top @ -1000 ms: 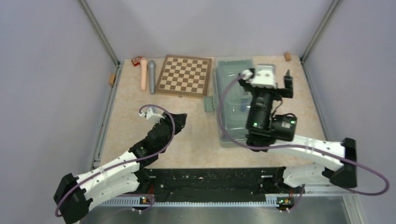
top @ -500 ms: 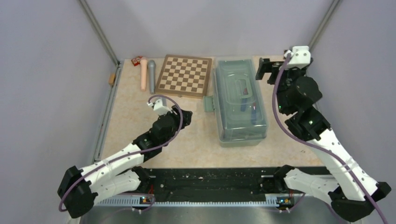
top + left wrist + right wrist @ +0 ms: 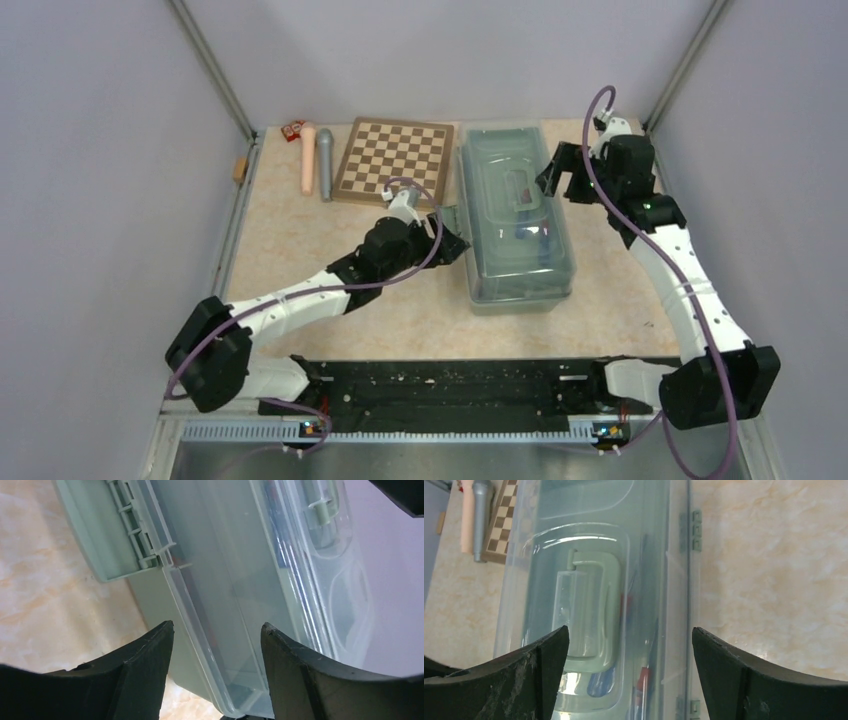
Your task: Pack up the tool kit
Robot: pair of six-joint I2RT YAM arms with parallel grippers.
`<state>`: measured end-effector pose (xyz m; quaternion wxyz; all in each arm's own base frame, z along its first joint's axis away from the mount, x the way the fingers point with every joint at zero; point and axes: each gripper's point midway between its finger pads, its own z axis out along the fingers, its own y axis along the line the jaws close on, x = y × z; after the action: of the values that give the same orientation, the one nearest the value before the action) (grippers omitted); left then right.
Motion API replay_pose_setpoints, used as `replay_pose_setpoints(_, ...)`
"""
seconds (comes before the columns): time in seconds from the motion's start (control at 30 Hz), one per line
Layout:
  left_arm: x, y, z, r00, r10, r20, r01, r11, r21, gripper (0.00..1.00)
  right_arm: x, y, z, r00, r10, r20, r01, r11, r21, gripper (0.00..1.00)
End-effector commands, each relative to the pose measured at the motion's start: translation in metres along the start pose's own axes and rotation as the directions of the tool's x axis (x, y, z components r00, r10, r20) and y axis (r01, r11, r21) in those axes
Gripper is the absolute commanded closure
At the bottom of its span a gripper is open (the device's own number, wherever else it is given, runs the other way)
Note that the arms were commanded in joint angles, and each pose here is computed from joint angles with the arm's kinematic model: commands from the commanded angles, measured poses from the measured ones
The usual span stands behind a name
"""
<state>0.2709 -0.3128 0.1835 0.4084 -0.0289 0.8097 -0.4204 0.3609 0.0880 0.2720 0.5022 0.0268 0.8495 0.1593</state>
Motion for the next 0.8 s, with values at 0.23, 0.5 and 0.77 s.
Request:
replay_pose_setpoints(0.23,0.014,-0.086,0.02,0.989,0.038,-0.141,0.014,0.937,0.348,0.29,0.042,0.015,0.027,0.981,0.117,-0.153,-0.142,0.976,-0.163,0.15)
replay_pose_setpoints(0.5,0.05,-0.075,-0.005,0.987,-0.018,-0.162,0.065,0.955,0.291,0.3,0.067,0.012,0.009,0.97,0.113,-0.214,-0.147,0.978,-0.15,0.22)
replay_pose_setpoints(0.77,0.004,0.018,-0.025,0.982,-0.171,0.078,0.168,0.985,0.043,0.24,0.075,0.003,-0.01,0.978,0.07,-0.194,-0.092,0.99,-0.106,0.23)
